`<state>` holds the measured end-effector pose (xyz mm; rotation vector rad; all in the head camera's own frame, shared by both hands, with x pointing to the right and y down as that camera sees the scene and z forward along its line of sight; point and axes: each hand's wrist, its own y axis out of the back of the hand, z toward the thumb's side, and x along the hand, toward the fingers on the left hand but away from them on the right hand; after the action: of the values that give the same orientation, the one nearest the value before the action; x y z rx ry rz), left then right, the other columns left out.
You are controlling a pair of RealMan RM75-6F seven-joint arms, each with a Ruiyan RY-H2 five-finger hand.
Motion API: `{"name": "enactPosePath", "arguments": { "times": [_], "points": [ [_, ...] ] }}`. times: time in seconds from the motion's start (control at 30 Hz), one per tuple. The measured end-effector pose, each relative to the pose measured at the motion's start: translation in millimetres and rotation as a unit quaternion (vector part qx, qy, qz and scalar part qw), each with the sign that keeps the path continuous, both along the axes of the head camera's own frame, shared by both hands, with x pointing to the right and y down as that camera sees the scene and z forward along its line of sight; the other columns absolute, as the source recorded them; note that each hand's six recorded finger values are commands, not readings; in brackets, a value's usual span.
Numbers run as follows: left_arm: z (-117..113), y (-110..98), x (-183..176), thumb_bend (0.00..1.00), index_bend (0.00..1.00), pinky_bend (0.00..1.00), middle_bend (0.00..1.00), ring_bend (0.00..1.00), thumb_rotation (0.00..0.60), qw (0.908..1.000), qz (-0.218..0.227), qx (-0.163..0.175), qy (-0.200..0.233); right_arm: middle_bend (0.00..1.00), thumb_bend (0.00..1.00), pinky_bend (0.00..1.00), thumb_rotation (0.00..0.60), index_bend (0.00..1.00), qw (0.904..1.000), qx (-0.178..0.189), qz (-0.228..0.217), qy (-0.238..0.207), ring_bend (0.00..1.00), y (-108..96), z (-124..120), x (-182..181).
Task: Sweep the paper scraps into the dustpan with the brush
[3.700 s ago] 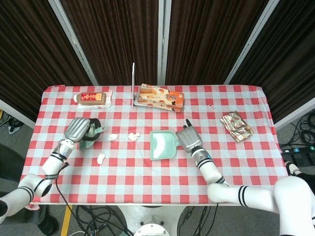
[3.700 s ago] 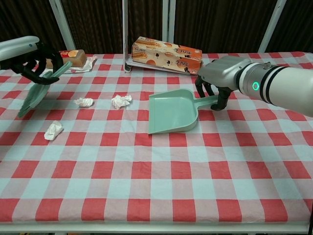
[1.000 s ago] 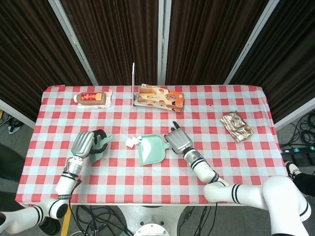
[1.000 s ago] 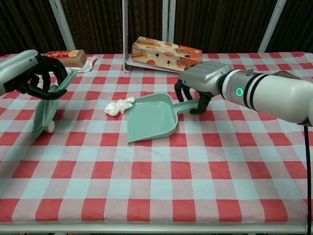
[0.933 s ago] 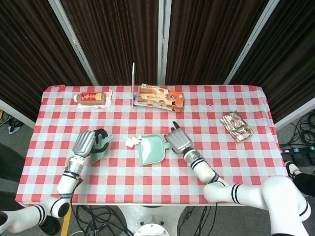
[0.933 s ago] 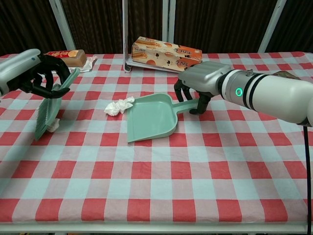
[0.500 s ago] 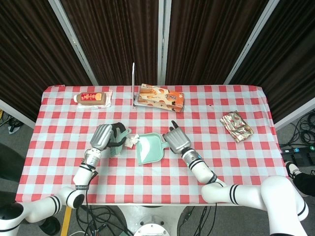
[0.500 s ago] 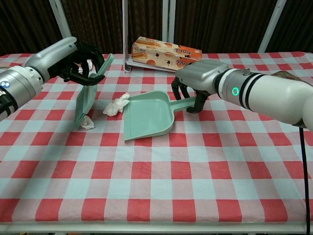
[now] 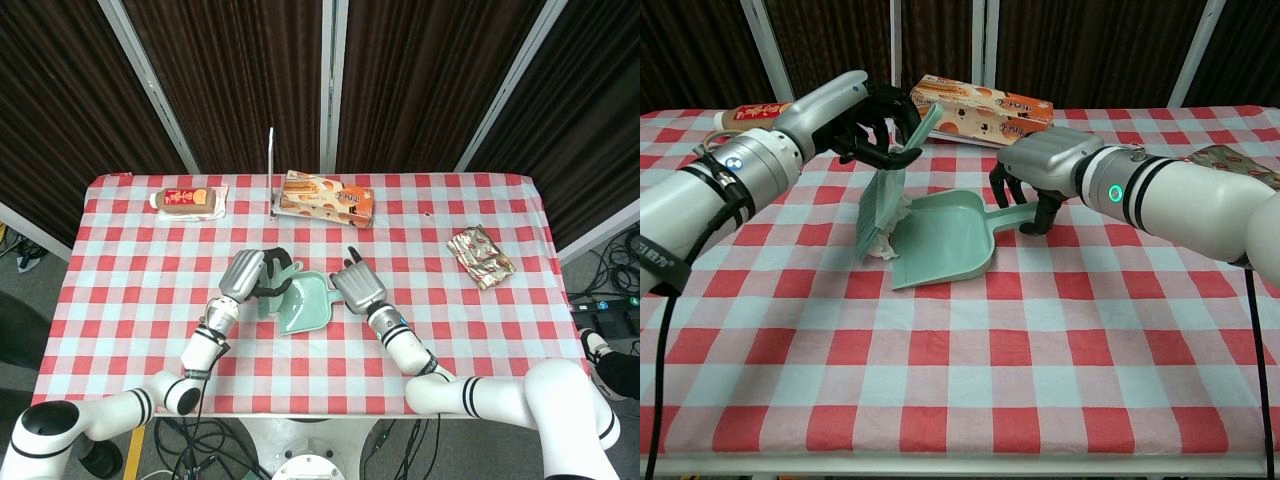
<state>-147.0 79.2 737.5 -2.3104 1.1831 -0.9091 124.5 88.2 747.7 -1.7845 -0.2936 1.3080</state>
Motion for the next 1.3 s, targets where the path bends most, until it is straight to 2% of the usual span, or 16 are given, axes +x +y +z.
{"name": "enactPosePath", "arguments": {
  "times": [0.4,0.6,0.7,0.87,1.03,1.3],
  "points": [
    [-11,-1,39,0.45,0.52,0.85,0.55,0.62,0.600,0.9971,-0.007,-0.027,0.072,0.62,0.38,0.00,0.600,0.71,0.9997,-0.011,0.013,-0.016,0.24,4,3,-4],
    [-12,4,48,0.45,0.52,0.85,0.55,0.62,0.600,0.9928,-0.017,-0.061,0.102,0.62,0.38,0.00,0.600,0.71,0.9996,-0.013,0.015,-0.021,0.24,6,5,-4],
    [-14,3,45,0.45,0.52,0.85,0.55,0.62,0.600,0.9915,-0.024,-0.066,0.109,0.62,0.38,0.00,0.600,0.71,0.9995,-0.013,0.015,-0.023,0.24,7,4,-4],
    [-23,-7,29,0.45,0.52,0.85,0.55,0.62,0.600,0.9919,-0.037,-0.052,0.110,0.62,0.38,0.00,0.600,0.71,0.9995,-0.013,0.019,-0.023,0.24,8,6,-1],
    [-32,-16,-1,0.45,0.52,0.85,0.55,0.62,0.600,0.9940,-0.050,-0.023,0.095,0.62,0.38,0.00,0.600,0.71,0.9993,-0.016,0.023,-0.024,0.24,9,8,2],
    [-12,-11,-20,0.45,0.52,0.85,0.55,0.62,0.600,0.9980,-0.047,-0.013,0.040,0.62,0.38,0.00,0.600,0.71,0.9992,-0.015,0.022,-0.031,0.24,8,5,-1]
  ]
}}
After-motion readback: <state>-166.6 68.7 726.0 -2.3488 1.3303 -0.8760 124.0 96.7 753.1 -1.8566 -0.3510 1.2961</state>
